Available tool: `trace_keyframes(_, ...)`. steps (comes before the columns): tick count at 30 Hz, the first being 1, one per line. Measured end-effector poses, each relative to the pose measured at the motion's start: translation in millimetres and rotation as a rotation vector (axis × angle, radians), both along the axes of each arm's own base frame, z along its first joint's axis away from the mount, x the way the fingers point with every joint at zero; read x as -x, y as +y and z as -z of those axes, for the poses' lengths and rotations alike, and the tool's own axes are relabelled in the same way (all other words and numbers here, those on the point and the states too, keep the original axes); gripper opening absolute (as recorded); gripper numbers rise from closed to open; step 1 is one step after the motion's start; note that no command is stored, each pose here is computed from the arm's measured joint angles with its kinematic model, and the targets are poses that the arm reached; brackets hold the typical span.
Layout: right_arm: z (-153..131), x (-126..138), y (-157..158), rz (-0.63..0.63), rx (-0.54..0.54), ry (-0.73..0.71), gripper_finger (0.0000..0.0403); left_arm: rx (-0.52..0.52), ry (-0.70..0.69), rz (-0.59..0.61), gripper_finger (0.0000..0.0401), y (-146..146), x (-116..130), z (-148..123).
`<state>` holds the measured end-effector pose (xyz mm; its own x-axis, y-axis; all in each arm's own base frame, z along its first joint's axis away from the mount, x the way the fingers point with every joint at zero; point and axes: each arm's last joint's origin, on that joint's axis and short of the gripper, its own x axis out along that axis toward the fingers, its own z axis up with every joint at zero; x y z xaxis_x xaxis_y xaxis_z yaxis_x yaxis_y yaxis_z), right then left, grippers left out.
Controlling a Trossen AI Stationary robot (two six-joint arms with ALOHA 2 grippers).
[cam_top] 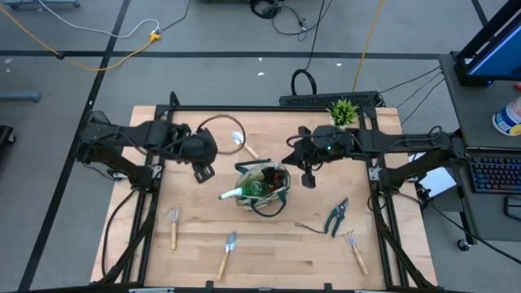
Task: Pick & Place Garden tools in Gardening bag
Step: Put the top trowel into the gardening bag
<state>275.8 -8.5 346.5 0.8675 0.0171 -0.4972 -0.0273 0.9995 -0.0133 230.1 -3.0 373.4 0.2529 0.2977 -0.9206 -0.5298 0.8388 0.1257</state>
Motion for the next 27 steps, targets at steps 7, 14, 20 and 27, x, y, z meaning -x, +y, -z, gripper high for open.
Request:
trace_keyframes(7,-10,16,-19,0.088,-0.02,-0.016,0.0,0.028,0.071,-0.017,0.0191,42,-2,19)
trace_keyframes(14,-19,36,-39,0.167,-0.001,-0.027,0.0,0.081,0.019,-0.018,0.0191,86,-4,36)
trace_keyframes(20,-26,52,-60,0.225,0.085,-0.035,0.0,0.117,-0.157,-0.066,0.0191,117,-8,39)
trace_keyframes(27,-28,66,-87,0.344,0.103,-0.032,0.0,0.132,-0.307,-0.14,0.0191,142,-18,47)
